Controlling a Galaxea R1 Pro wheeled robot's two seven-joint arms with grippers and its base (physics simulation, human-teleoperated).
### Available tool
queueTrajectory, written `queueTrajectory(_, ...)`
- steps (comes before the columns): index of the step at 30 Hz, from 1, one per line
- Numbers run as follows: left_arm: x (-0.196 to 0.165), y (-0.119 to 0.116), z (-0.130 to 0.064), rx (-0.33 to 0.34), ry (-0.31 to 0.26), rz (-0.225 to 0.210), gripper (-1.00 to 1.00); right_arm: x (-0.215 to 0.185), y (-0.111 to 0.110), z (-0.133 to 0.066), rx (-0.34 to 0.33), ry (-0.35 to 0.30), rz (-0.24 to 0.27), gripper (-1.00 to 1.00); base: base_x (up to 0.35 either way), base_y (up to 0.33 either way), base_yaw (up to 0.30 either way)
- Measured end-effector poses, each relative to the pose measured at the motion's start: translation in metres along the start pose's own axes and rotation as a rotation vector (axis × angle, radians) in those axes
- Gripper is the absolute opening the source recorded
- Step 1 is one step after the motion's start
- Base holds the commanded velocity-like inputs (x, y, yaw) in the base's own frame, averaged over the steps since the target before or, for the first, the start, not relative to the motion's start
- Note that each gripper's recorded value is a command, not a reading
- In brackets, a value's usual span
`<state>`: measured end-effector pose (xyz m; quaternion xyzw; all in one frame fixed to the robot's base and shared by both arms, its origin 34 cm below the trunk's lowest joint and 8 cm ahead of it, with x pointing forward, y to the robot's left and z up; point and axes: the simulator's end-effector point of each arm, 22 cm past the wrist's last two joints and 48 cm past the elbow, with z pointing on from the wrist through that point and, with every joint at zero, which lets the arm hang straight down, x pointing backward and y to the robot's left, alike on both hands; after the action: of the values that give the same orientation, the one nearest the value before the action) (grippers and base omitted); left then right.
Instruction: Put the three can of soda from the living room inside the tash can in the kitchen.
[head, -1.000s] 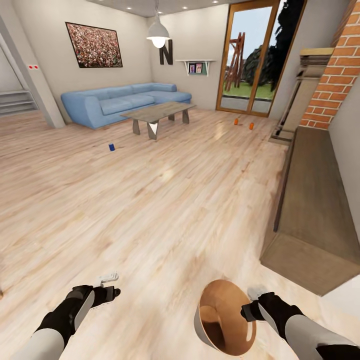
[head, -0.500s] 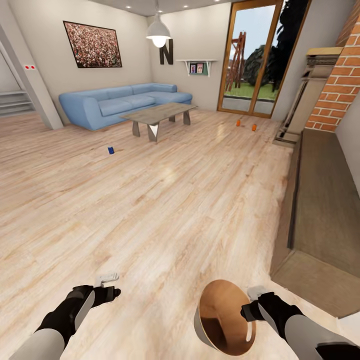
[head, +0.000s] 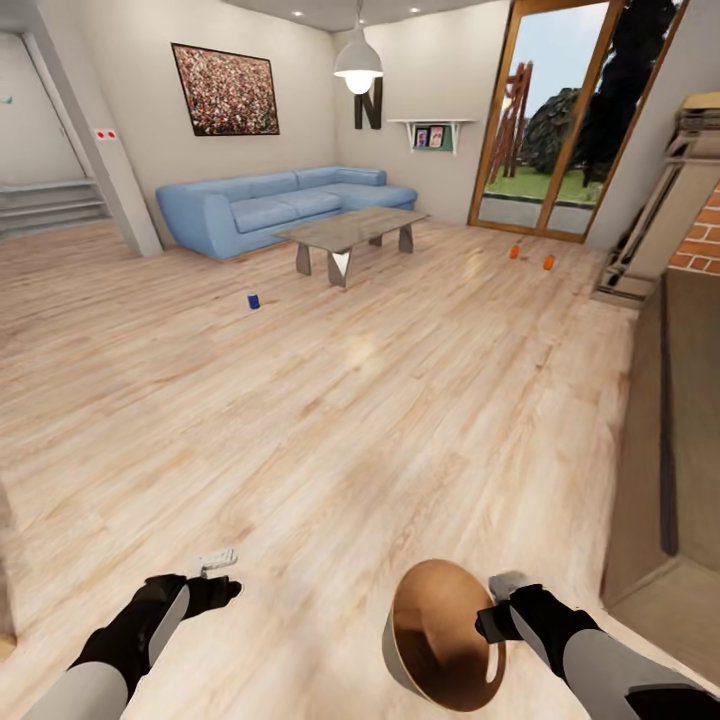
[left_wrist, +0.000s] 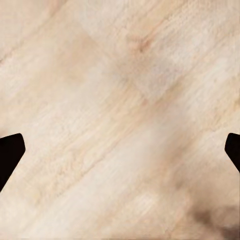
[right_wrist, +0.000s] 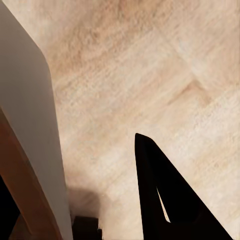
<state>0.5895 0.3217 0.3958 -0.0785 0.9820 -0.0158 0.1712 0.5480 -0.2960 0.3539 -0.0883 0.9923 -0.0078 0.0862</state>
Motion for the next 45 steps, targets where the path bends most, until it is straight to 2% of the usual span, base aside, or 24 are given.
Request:
queueTrajectory(27, 0.0056, -0.0012, 0.0008, 0.000, 0.008, 0.011, 1.00, 0.0014, 0.0034, 0.0013, -0.008, -0.010, -0.003, -1.00, 0.256, 0.183, 0.041)
queueTrajectory(45, 0.0057, -0.0011, 0.0009, -0.001, 0.008, 0.012, 1.00, 0.0015, 0.0026, 0.0014, -0.004, -0.010, -0.002, -1.00, 0.263, 0.025, 0.047)
